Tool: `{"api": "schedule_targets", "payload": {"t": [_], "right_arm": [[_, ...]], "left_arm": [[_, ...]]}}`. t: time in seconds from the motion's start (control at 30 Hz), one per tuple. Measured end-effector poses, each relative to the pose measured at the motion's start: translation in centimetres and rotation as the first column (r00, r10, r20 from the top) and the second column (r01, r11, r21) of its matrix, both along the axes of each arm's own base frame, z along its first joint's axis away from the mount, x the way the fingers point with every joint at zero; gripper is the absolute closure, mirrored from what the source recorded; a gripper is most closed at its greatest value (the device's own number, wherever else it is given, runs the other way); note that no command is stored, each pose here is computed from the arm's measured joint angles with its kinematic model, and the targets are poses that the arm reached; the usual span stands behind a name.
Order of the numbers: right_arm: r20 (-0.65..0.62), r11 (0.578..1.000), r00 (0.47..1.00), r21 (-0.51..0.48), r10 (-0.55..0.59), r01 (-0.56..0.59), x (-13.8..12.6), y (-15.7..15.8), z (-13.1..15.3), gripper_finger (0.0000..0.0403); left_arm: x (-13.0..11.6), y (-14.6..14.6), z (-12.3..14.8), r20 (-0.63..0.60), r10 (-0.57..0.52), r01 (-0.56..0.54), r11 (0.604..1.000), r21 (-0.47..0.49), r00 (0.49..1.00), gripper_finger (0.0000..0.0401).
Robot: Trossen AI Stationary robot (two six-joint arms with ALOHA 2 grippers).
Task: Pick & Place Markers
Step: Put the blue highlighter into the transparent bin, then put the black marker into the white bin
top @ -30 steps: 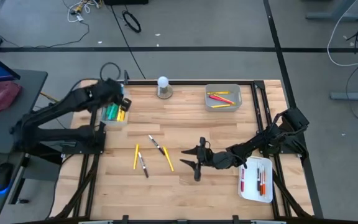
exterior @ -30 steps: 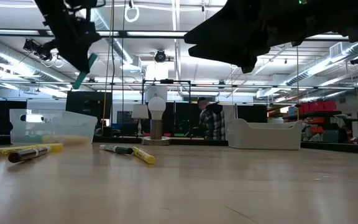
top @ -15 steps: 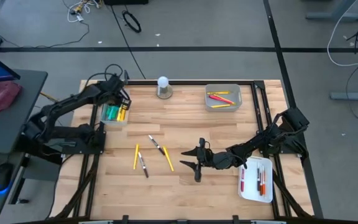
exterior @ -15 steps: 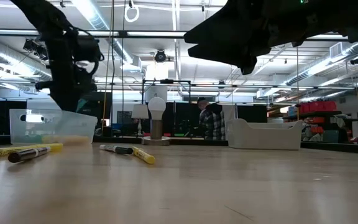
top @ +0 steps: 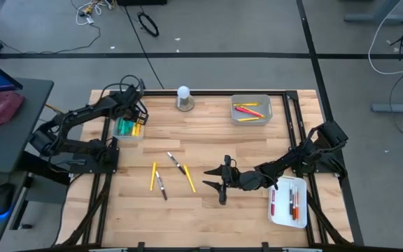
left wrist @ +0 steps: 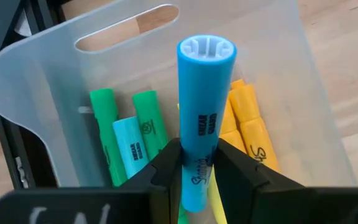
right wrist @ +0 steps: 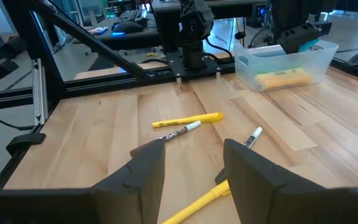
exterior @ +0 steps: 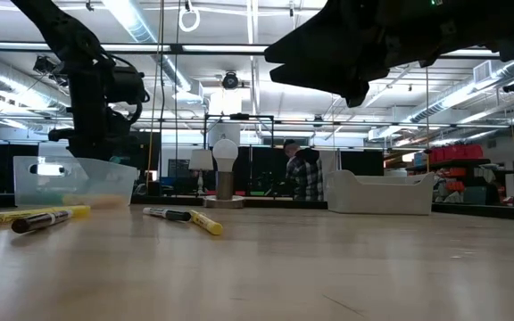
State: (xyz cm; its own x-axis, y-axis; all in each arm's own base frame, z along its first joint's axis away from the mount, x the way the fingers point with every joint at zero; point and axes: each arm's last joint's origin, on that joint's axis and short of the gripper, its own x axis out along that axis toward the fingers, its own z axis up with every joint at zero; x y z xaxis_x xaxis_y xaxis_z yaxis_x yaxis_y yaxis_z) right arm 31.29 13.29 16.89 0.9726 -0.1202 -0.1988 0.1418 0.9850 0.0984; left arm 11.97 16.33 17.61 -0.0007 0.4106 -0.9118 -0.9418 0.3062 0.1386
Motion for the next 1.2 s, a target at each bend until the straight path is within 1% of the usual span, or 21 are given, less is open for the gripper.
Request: {"api": "schedule_targets", "payload": {"t": [0.2, 0.5, 0.8, 0.9, 1.07, 1.2], "right_arm": [[0.000, 1.000, 1.000, 0.000, 0.000, 0.000, 0.0, 0.0, 0.0, 0.0238], [0.000, 1.000, 1.000, 0.000, 0.000, 0.000, 0.0, 0.0, 0.0, 0.0238], [-0.001, 1.000, 1.000, 0.000, 0.000, 0.000, 0.0, 0.0, 0.0, 0.0238], [-0.001, 1.000, 1.000, 0.000, 0.000, 0.000, 0.0, 0.0, 0.0, 0.0238], [-0.001, 1.000, 1.000, 0.000, 0.000, 0.000, 0.0, 0.0, 0.0, 0.0238], [-0.001, 1.000, 1.000, 0.000, 0.000, 0.000, 0.0, 0.0, 0.0, 0.0238]], "left_arm": [[-0.1, -0.1, 0.0, 0.003, 0.018, -0.018, 1.000, -0.012, 1.000, 0.0314], [-0.2, -0.4, -0.2, 0.011, 0.008, -0.008, 0.997, -0.074, 1.000, 0.0314], [0.1, 0.0, -1.4, -0.026, 0.004, -0.007, 0.993, -0.120, 1.000, 0.0311], [0.1, 0.1, -1.7, -0.041, -0.001, -0.004, 0.992, -0.125, 0.999, 0.0296], [0.1, 0.2, -1.7, -0.056, -0.021, 0.014, 0.993, -0.121, 0.998, 0.0250], [0.4, 0.5, -0.7, -0.070, -0.044, 0.036, 0.992, -0.120, 0.997, 0.0213]]}}
